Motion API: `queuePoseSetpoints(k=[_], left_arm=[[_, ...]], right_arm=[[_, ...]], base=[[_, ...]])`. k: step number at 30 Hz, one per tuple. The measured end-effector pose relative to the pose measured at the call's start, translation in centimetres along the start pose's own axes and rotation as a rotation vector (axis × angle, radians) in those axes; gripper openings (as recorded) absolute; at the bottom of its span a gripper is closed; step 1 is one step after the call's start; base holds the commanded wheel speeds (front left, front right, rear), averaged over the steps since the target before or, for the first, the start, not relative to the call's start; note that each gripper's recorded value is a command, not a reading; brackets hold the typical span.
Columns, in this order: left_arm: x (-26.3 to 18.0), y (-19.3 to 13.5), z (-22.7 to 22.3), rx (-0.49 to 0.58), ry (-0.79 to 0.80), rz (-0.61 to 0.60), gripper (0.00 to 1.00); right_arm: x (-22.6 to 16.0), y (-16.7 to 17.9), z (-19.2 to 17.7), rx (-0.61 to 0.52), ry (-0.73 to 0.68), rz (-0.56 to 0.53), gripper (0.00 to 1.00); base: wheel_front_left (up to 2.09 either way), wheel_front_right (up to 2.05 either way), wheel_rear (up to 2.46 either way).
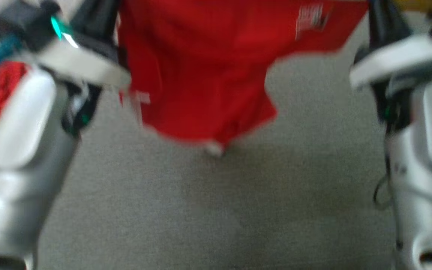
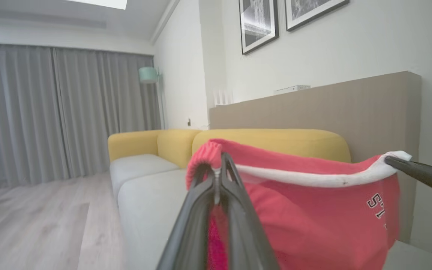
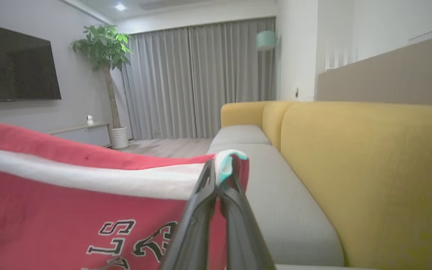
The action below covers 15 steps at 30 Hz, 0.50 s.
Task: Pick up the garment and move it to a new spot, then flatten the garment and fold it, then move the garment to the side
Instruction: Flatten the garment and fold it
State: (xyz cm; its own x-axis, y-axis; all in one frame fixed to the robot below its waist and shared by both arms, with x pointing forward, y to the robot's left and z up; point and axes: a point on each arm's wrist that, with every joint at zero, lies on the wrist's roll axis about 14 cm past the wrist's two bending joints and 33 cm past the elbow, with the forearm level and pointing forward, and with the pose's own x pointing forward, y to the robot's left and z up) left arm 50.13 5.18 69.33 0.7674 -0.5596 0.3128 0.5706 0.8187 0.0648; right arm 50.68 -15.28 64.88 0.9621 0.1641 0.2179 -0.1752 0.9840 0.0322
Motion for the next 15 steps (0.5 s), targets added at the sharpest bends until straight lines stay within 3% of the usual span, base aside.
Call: queuePoseSetpoints(k=[7, 12, 15], left_arm=[[4.7, 2.1, 0.0, 0.035, -0.072, -0.025, 0.00], [4.8, 2.2, -6.1, -0.051, 0.017, -0.036, 0.00], [3.0, 1.0, -10.6, -0.132, 0.098, -0.045, 0.00]], right_arm=[[4.6, -1.6, 1.1, -0.044, -0.104, -0.020, 0.00], [4.5, -1.4, -4.8, -0.012, -0.021, -0.003, 0.00], [2.5, -1.0, -9.1, 0.021, 0.062, 0.001, 0.00]], base=[[0.00, 0.00, 0.00], [0.00, 0.00, 0.00], [0.00, 0.00, 0.00]])
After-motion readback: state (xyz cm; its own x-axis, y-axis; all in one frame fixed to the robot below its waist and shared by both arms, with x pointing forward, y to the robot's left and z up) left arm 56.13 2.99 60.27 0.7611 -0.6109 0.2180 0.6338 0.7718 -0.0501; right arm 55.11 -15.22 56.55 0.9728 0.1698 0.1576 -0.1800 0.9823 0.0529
